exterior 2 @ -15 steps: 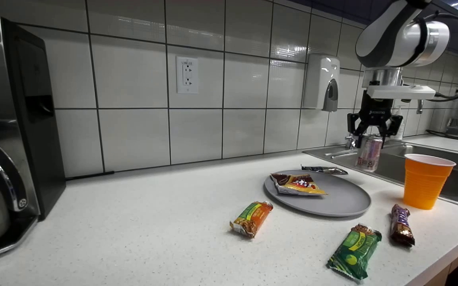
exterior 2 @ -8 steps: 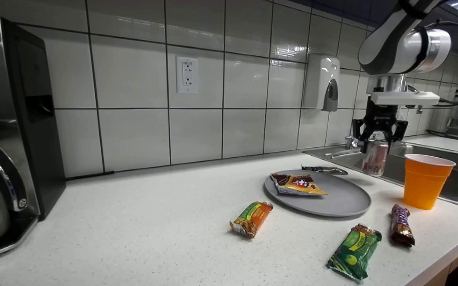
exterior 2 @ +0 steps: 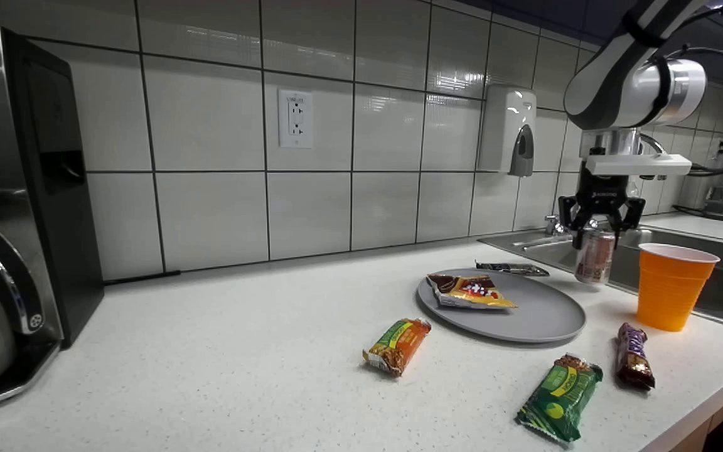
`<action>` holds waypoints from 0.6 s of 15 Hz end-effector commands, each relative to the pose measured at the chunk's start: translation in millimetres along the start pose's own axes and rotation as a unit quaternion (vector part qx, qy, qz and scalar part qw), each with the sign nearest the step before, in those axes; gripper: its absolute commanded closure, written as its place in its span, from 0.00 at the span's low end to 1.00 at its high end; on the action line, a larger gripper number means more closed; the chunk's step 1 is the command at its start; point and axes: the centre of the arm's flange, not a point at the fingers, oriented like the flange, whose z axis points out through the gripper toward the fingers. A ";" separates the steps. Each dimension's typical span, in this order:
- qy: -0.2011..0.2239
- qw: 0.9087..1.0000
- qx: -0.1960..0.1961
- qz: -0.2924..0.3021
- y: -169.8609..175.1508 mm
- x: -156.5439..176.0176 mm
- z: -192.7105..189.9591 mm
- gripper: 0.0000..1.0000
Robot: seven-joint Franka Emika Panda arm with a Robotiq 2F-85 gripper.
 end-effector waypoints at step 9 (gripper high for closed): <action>0.007 1.000 0.003 0.003 6.3 13.2 -15.9 0.00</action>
